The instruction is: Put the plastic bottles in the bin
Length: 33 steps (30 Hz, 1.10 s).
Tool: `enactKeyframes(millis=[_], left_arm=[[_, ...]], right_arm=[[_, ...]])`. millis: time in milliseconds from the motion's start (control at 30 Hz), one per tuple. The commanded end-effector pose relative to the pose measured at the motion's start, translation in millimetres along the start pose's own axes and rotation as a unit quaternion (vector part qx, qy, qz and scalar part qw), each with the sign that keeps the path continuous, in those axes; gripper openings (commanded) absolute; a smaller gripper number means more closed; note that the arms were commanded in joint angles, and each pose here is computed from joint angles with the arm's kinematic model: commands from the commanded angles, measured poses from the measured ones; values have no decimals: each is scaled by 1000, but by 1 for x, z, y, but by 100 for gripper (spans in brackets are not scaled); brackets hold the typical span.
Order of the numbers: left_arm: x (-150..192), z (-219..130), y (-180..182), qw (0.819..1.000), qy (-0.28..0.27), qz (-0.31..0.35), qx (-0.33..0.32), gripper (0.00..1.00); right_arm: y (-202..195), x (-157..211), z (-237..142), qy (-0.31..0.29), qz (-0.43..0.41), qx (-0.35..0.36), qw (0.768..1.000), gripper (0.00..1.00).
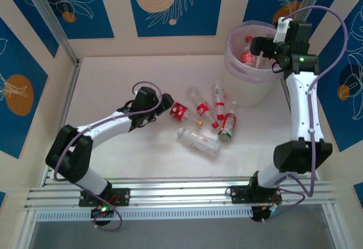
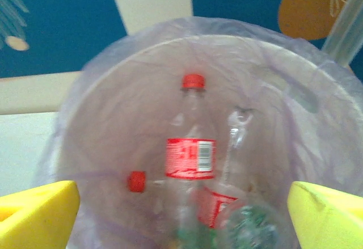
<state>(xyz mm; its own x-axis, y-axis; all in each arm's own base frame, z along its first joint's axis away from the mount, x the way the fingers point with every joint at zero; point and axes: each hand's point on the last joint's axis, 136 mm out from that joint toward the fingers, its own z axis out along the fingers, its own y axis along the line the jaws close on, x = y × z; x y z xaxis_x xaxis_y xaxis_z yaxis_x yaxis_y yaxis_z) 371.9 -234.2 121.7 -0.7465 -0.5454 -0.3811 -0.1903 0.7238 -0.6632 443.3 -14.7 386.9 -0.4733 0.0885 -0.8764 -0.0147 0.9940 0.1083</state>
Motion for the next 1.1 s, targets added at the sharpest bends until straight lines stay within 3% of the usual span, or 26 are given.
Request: enactKeyframes(millis=[0, 267, 533, 700, 967, 1067], left_arm=[[-18, 16, -8, 998, -23, -51, 13, 94], [-25, 49, 2, 994, -39, -106, -11, 95], [-15, 82, 22, 985, -37, -164, -27, 93], [-11, 90, 32, 981, -43, -188, -29, 84], [-10, 94, 40, 978, -45, -199, -32, 60], [-14, 92, 36, 978, -48, -202, -20, 58]], right_arm=[[37, 10, -13, -8, 9, -57, 998, 95], [83, 34, -55, -29, 0, -111, 993, 95], [85, 69, -64, -7, 13, -119, 993, 95], [87, 83, -66, 7, 19, -128, 992, 94], [90, 106, -63, 33, 30, -139, 989, 94], [92, 111, -63, 39, 31, -146, 988, 94]])
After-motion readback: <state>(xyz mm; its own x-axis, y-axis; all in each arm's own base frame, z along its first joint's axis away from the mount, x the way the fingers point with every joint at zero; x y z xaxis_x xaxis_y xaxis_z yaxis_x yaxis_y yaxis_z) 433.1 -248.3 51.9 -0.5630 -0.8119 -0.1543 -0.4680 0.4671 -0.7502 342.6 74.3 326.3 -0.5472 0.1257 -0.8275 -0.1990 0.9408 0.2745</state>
